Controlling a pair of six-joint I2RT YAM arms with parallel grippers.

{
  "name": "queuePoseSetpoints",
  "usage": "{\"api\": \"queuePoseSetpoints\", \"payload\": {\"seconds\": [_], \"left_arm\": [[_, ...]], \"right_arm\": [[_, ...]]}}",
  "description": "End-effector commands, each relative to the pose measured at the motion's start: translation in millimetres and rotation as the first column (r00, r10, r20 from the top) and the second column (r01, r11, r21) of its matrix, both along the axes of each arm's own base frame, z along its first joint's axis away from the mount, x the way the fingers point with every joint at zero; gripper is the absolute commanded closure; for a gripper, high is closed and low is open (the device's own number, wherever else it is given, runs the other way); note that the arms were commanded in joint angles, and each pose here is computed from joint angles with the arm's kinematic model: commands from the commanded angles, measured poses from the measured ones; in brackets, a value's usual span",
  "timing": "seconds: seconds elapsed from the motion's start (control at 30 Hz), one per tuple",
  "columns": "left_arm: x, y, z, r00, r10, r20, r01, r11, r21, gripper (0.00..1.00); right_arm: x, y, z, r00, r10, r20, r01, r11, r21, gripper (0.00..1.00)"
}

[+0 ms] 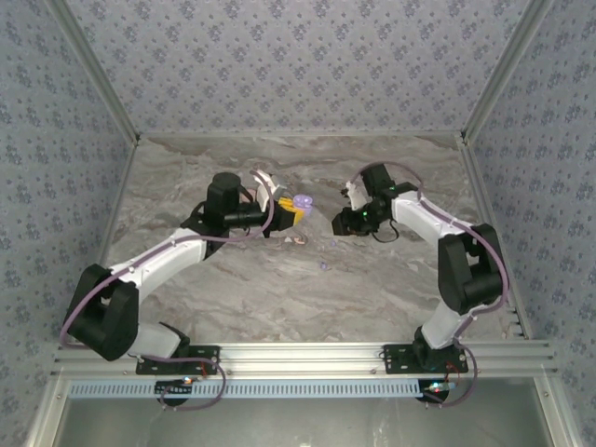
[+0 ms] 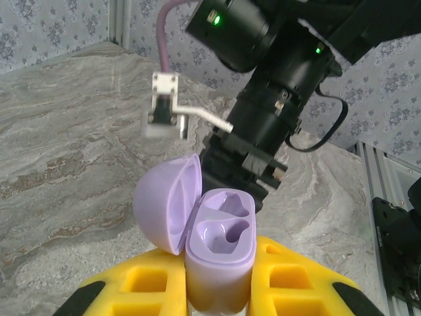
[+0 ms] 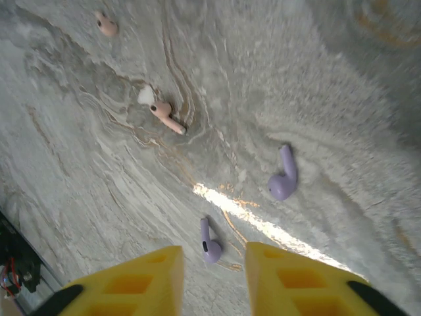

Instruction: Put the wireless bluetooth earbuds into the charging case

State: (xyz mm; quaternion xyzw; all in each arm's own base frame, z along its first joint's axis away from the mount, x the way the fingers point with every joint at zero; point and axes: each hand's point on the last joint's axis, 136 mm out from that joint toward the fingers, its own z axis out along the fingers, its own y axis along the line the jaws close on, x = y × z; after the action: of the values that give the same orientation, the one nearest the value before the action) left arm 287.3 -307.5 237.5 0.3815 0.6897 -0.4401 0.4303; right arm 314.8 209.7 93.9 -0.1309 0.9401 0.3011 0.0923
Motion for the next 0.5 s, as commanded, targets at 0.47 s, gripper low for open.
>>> {"api": "queuePoseSetpoints", "payload": {"seconds": [0.47], "left_arm": [[6.8,5.0,15.8,0.998,0.052,0.042,-0.051,0.998,-0.022,0.88]], "right_arm": [[-12.3,27.9,-54.5,0.992,0.044,-0.121,-0.052,0.997,-0.062,0.77]]}}
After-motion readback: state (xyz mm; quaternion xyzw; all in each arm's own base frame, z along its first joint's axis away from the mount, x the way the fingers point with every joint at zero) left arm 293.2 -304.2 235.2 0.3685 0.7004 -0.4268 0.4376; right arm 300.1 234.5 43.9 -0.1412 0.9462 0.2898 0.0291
